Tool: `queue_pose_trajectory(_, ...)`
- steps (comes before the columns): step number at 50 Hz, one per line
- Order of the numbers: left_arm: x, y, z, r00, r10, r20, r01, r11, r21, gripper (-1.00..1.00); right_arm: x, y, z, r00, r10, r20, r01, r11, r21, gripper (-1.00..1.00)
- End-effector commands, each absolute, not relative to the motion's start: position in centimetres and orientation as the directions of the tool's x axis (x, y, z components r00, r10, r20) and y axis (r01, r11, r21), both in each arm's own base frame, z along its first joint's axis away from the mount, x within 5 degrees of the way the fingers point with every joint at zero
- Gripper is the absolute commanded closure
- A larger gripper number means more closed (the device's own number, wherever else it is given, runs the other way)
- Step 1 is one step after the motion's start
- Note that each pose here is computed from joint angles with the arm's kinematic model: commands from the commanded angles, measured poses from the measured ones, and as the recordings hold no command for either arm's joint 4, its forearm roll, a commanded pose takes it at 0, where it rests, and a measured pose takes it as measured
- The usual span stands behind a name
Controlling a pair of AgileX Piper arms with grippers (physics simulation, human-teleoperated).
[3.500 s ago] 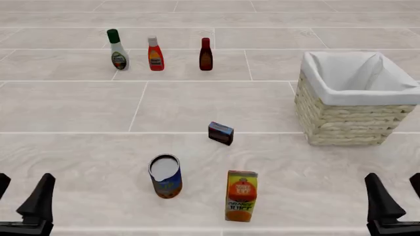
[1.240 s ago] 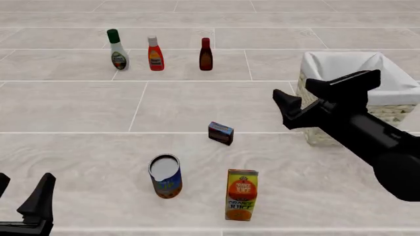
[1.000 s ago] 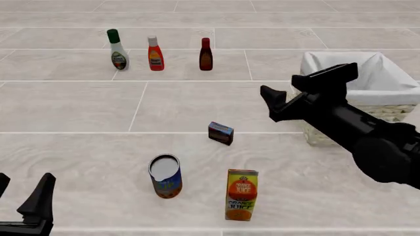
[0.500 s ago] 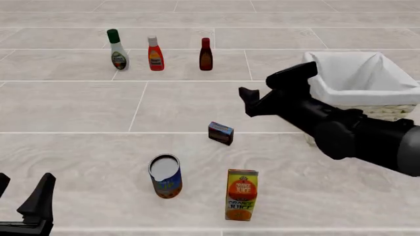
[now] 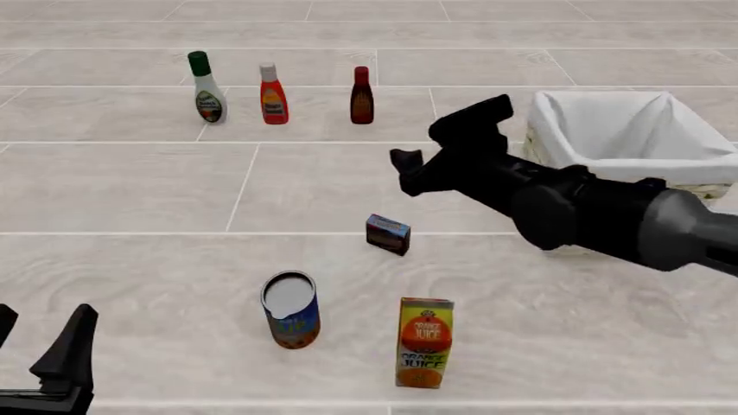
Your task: Pick the chocolate pudding and place it in the basket.
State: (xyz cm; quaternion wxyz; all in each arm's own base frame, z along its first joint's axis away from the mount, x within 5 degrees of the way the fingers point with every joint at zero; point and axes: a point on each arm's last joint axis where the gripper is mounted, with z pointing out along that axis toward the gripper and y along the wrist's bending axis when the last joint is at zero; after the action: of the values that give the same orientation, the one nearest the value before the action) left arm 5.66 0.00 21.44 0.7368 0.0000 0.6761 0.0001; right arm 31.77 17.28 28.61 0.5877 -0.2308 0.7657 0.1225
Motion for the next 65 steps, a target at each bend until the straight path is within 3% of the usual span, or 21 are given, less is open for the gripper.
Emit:
queue_pose_trajectory(1, 5.7, 0.0, 21.4, 0.086, 0.0, -0.996, 0.0, 1.0, 0.0, -1.0, 34.0, 18.2, 28.6, -0.245, -0.24, -0.939, -0.497, 0.863, -0.091, -1.0)
queue_pose_trajectory(24, 5.7, 0.0, 21.4, 0.086, 0.0, -0.996, 0.0, 1.0, 0.0, -1.0, 37.3, 19.6, 29.1, -0.329, -0.27, -0.905, -0.495, 0.865, -0.078, -1.0)
queue_pose_trajectory(65, 5.7, 0.0, 21.4, 0.086, 0.0, -0.996, 0.0, 1.0, 0.0, -1.0, 38.6, 20.6, 27.6, -0.414, -0.282, -0.865, -0.493, 0.869, -0.047, -1.0)
